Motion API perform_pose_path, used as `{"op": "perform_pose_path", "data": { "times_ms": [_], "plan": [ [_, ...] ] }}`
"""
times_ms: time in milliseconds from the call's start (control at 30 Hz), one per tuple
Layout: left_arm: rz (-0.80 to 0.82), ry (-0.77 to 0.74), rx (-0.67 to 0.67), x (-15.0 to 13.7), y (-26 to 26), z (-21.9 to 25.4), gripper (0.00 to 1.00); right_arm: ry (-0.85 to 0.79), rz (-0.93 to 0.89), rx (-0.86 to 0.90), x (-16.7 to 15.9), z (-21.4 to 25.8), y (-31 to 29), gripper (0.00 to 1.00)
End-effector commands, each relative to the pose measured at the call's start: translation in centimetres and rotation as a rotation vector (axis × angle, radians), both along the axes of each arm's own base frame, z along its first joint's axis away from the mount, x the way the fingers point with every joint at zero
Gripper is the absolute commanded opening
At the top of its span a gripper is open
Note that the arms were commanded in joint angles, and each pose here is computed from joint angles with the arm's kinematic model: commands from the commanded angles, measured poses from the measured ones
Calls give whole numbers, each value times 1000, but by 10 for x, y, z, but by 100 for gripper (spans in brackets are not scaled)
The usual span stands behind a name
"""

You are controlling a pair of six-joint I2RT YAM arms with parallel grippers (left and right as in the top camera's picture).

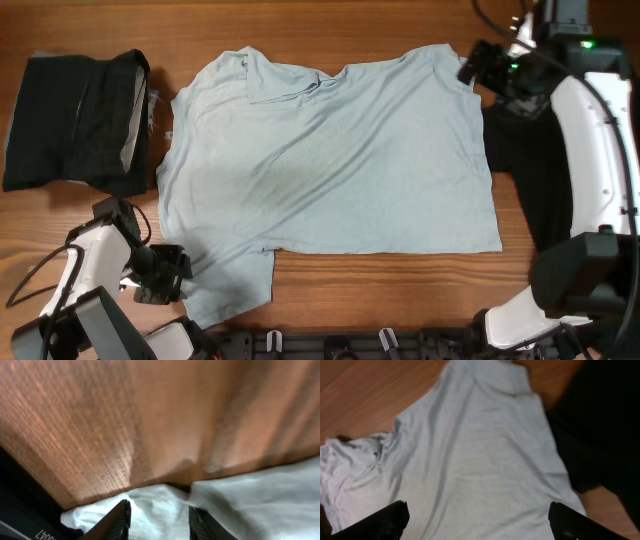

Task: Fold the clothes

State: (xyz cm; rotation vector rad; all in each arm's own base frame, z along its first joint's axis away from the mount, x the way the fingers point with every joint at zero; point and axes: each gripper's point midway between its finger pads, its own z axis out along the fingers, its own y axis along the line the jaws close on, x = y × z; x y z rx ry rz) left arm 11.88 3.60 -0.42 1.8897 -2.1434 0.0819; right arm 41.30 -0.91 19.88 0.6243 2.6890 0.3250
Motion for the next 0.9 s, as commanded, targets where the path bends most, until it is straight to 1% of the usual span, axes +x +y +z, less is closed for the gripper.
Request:
{"op": "perform_pose_path", "data": {
  "times_ms": [0, 100, 200, 267, 333, 367, 400, 433, 500, 533, 567, 600, 633, 667, 700, 733, 867],
  "plan": [
    [-80, -68, 48, 21, 18, 17, 40, 140, -123, 8, -28, -19, -43, 91],
    [-106, -120, 94, 35, 28, 32, 41, 216, -150, 12, -46, -33, -55, 90],
    [-108, -158, 114, 43, 32, 40, 43, 274, -139, -50, -59, -49, -64, 79],
    [-172, -195, 109, 50, 34, 47, 42, 348, -120, -85, -76, -72, -67, 78],
    [-259, -289, 83, 70, 32, 61, 42, 373, -93, -84, -84, -95, -65, 78],
    [-309, -342, 95, 82, 36, 72, 42, 348, -49, -49, -80, -103, -57, 78],
    [-356, -375, 114, 91, 41, 81, 43, 311, 31, -7, -75, -107, -47, 78],
    [-455, -447, 160, 109, 50, 96, 45, 268, 84, 49, -68, -108, -36, 77],
    [-544, -523, 217, 129, 60, 107, 58, 244, 68, 55, -62, -107, -36, 78],
    [-584, -551, 240, 136, 63, 109, 61, 239, 68, 58, -61, -107, -35, 79],
    [-658, -585, 249, 144, 64, 109, 68, 236, 61, 62, -60, -107, -35, 79],
    [-736, -628, 228, 150, 59, 109, 72, 239, 46, 66, -60, -107, -35, 80],
    [-816, -672, 190, 155, 51, 108, 73, 239, 45, 69, -60, -107, -35, 82],
    [-850, -672, 160, 155, 48, 102, 71, 235, 45, 70, -59, -106, -35, 83],
    [-848, -663, 149, 155, 48, 98, 67, 232, 45, 68, -58, -106, -35, 84],
    [-845, -646, 129, 154, 48, 91, 62, 228, 45, 67, -57, -106, -35, 86],
    [-837, -583, 51, 152, 47, 64, 54, 204, 45, 61, -51, -105, -37, 88]
  ]
}}
